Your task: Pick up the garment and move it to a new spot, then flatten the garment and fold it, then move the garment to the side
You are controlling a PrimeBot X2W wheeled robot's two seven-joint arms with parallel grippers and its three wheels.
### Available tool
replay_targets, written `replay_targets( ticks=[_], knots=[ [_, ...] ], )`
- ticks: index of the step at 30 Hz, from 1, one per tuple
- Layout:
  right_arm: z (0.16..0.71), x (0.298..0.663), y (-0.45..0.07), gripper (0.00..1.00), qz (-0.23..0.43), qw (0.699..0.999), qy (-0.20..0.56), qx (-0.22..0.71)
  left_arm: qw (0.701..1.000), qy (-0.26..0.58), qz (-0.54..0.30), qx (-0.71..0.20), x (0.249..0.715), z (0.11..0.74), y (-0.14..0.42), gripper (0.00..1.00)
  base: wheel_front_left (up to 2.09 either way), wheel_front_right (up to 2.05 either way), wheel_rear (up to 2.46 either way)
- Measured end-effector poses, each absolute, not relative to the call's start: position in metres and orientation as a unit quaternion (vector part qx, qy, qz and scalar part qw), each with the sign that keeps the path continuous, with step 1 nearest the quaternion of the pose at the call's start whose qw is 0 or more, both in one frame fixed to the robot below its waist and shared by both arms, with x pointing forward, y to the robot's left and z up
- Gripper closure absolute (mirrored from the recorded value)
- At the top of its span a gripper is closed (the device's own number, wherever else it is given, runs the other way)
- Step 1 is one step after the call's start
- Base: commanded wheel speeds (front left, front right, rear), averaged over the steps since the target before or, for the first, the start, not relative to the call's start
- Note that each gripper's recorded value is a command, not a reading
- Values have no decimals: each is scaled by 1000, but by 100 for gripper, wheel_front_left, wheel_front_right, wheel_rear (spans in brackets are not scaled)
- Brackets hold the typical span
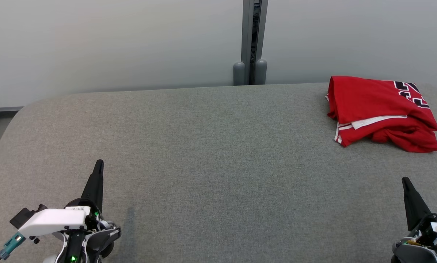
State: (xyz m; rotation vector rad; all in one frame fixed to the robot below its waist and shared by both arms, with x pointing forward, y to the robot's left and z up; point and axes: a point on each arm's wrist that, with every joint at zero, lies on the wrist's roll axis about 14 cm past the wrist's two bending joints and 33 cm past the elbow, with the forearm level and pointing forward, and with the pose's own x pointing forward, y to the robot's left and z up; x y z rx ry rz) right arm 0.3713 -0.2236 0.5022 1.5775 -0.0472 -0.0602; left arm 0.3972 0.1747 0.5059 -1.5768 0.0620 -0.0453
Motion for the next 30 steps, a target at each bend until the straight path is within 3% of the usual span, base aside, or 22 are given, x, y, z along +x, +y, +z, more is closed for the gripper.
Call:
replay_targets(
  ticks=[30],
  knots=[
    [502, 371, -224, 100, -27, 705, -21, 708, 704, 28, -20, -709, 397, 506, 175, 100, 0, 0, 0]
  ],
)
